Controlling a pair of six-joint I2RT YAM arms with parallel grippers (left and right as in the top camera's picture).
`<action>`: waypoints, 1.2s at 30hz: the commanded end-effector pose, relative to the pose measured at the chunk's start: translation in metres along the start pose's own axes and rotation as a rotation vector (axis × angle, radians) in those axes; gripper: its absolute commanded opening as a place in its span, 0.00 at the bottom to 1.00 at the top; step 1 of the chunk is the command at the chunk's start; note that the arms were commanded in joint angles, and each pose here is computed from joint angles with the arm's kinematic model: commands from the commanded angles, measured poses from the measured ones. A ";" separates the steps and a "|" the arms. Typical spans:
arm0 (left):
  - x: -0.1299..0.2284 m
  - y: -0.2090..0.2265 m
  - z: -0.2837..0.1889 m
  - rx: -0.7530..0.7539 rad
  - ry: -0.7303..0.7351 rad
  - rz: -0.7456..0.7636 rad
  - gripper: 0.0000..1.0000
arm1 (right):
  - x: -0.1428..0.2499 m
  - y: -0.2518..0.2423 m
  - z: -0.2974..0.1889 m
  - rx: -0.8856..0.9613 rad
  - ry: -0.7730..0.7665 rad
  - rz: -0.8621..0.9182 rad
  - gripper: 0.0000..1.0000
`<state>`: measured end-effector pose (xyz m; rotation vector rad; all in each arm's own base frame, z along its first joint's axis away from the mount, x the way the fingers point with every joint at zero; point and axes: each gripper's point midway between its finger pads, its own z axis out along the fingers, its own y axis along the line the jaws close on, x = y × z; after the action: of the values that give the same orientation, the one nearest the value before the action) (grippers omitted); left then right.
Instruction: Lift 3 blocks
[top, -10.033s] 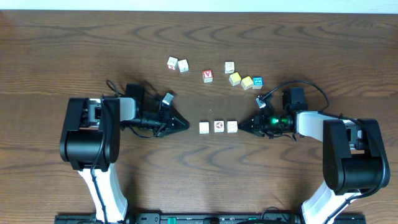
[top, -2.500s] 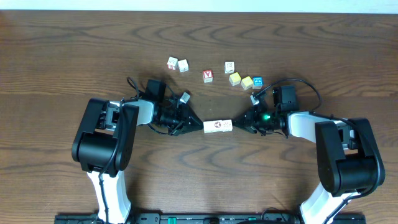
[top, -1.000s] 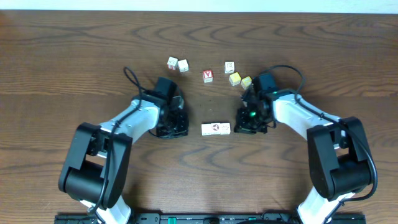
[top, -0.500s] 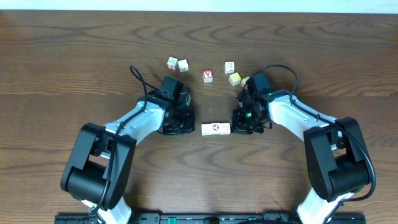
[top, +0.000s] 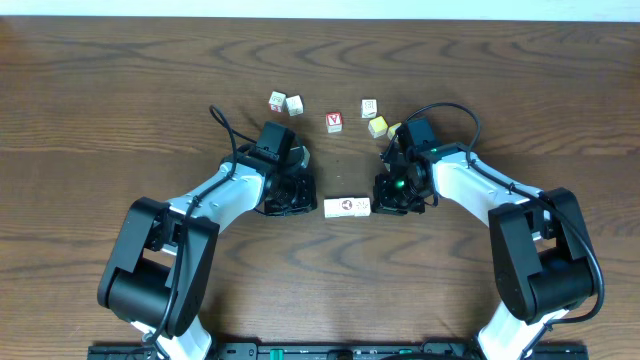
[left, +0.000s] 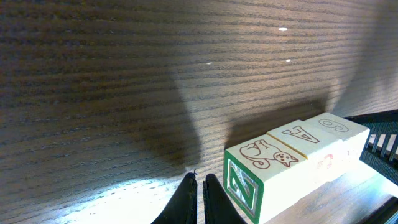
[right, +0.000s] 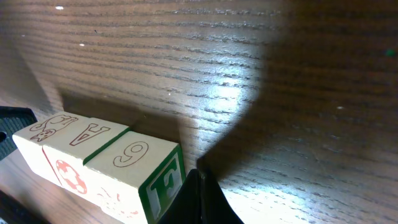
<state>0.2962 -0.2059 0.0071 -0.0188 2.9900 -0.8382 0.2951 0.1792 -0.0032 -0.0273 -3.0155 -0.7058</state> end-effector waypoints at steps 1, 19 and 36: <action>0.009 0.002 0.008 -0.006 0.030 -0.008 0.07 | -0.007 0.000 -0.003 0.015 -0.018 -0.022 0.01; 0.011 -0.002 0.016 0.011 0.046 -0.033 0.07 | -0.004 0.009 0.001 0.017 -0.014 -0.061 0.01; 0.014 -0.006 0.017 0.021 0.054 -0.033 0.07 | -0.005 0.015 0.001 0.013 -0.016 -0.076 0.01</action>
<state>0.2909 -0.2189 0.0023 -0.0330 3.0077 -0.8865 0.2963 0.1869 -0.0006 0.0258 -3.0345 -0.6882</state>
